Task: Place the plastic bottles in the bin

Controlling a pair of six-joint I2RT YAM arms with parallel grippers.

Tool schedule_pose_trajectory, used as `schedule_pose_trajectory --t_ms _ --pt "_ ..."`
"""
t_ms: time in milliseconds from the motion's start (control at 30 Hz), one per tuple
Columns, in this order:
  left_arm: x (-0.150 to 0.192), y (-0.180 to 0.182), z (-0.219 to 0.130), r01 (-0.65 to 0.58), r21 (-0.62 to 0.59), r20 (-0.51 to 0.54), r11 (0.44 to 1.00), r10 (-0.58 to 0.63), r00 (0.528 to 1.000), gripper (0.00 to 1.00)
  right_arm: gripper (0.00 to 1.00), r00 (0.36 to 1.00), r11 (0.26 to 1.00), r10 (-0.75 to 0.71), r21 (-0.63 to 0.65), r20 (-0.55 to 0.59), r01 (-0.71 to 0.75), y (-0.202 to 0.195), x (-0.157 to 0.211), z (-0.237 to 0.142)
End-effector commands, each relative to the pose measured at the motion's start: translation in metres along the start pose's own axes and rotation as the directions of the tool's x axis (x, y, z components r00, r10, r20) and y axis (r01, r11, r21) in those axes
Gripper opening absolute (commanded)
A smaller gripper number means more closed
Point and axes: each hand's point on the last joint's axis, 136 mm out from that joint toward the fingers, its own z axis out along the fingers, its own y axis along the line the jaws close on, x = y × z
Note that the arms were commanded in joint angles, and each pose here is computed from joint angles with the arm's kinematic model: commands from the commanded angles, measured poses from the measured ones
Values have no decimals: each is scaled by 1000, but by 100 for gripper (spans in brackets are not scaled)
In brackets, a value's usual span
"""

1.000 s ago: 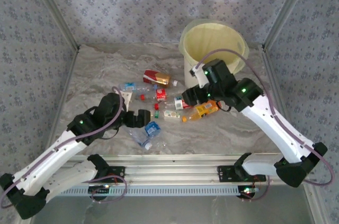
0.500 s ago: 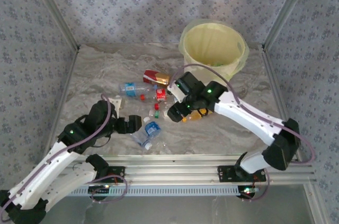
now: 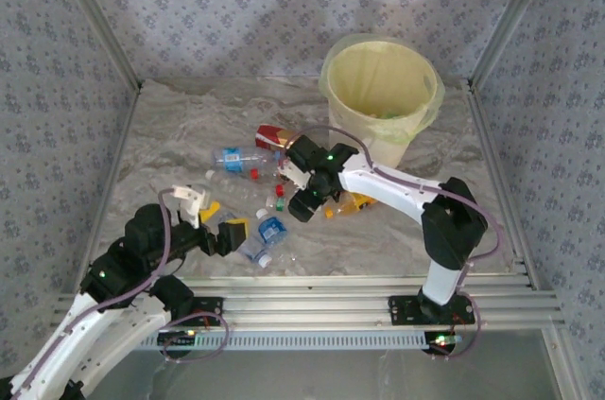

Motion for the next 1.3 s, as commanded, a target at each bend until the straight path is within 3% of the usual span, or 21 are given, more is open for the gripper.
schedule_pose_trajectory --t_ms 0,767,1267 --pt "-6 -7 4 -37 38 21 999 36 999 100 86 998 998 -58 30 -15 58 -1 -7 3" --pt "-1 -21 10 -44 128 -12 991 46 999 100 80 984 989 -118 72 -137 128 3 2 52" --pt "-1 -20 10 -43 121 -14 992 45 999 100 60 983 990 -119 60 -136 128 6 1 57"
